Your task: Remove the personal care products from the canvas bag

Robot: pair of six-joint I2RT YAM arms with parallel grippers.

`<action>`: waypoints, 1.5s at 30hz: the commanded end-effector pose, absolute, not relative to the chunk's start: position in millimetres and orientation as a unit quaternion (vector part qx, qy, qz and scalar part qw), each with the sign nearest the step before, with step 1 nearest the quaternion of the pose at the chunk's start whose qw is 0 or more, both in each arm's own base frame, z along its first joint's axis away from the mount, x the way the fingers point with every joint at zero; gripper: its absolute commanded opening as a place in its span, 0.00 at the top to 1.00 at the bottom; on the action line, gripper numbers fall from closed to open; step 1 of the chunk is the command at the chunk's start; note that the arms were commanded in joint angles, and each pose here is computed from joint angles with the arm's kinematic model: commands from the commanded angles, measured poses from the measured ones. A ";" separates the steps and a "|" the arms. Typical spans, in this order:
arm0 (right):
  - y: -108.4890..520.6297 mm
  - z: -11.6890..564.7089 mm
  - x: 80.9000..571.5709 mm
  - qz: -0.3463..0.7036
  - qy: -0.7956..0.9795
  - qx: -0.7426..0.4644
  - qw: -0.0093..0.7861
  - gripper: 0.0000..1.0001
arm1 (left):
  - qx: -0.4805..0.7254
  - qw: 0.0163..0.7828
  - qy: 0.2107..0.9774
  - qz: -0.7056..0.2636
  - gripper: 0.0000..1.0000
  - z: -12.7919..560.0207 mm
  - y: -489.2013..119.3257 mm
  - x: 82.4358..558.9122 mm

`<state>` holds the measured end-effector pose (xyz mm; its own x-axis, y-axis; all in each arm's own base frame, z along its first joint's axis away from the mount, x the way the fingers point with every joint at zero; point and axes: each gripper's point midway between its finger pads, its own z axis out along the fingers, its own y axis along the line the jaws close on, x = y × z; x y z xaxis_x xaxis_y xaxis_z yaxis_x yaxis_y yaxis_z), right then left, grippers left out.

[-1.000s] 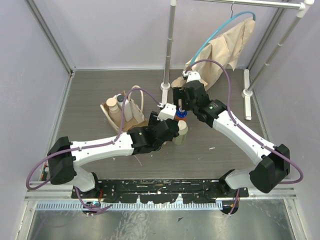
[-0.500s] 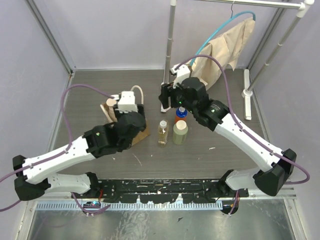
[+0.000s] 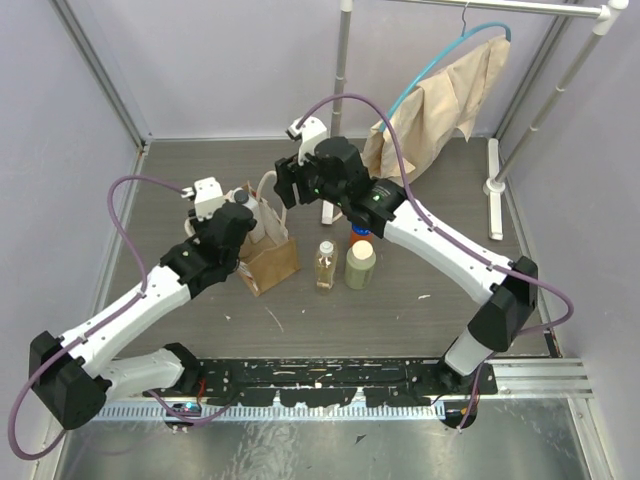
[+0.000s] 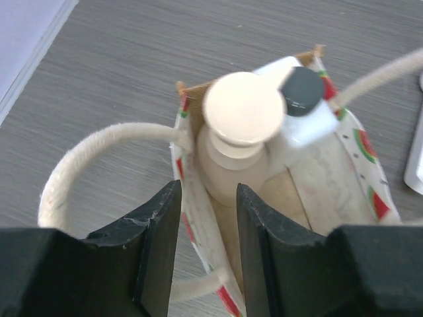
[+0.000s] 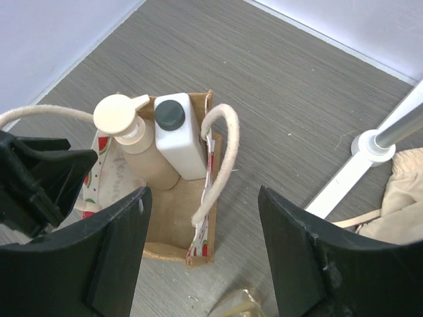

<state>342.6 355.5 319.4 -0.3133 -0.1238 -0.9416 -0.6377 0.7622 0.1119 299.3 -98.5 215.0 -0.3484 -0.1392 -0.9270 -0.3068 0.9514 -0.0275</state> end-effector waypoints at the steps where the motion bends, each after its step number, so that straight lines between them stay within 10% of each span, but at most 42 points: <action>1: 375.8 366.1 345.9 0.291 0.735 -0.243 0.563 0.29 | -0.190 0.565 0.801 0.058 0.54 217.7 -79.1 305.0; 21: 468.9 253.1 363.8 0.335 0.778 -0.316 0.428 0.30 | -0.200 0.531 0.823 0.043 0.49 193.3 -65.6 282.7; 45: 498.7 206.0 401.4 0.307 0.758 -0.337 0.466 0.31 | -0.190 0.520 0.832 0.030 0.46 190.0 -67.1 274.9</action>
<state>388.4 479.7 167.7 -0.4566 -0.2910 -0.8407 -0.7633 0.6135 0.2023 278.4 -70.5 192.0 -0.3845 -0.2790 -0.8800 -0.3397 0.9291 -0.1461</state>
